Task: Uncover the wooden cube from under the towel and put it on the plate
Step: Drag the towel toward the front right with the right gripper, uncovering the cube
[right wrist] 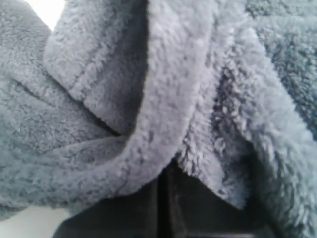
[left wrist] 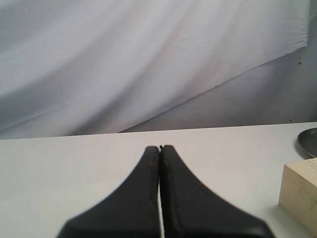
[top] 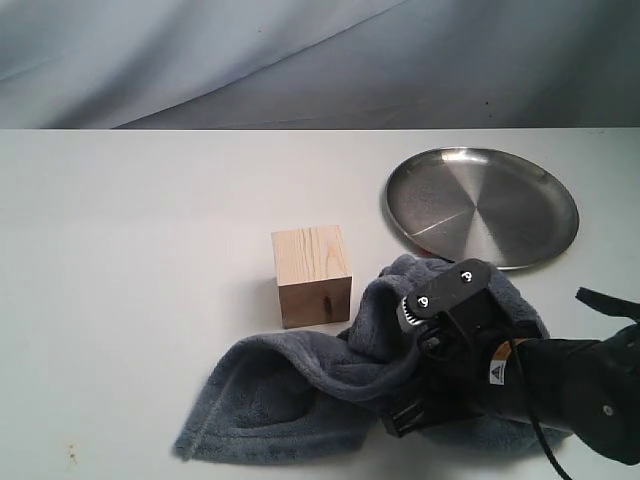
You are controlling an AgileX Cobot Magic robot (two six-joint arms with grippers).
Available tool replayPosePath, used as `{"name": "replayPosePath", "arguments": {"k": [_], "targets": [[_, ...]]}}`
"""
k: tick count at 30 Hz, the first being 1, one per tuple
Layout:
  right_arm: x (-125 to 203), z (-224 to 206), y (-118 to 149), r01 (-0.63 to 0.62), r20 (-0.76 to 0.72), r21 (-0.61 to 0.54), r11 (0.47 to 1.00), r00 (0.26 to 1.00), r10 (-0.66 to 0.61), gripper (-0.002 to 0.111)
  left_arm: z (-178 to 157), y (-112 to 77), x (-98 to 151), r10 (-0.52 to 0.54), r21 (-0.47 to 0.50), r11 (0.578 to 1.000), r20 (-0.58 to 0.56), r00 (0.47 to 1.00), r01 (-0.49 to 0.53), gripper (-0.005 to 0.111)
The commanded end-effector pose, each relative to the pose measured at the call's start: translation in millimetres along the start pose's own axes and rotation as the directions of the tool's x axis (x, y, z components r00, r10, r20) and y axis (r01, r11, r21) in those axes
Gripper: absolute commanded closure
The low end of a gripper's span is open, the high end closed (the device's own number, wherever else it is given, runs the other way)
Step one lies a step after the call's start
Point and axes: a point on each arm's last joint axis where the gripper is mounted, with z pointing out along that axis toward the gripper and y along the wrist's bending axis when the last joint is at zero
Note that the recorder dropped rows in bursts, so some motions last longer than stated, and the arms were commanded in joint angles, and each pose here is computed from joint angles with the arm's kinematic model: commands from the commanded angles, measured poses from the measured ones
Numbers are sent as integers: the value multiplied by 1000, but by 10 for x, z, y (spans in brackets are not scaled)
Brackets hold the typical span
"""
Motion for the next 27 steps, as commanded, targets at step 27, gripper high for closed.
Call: {"name": "replayPosePath", "arguments": {"k": [27], "targets": [[-442, -123, -59, -64, 317, 38, 997, 947, 49, 89, -1, 2, 3, -5, -3, 1000, 11, 1000, 5, 107]]}}
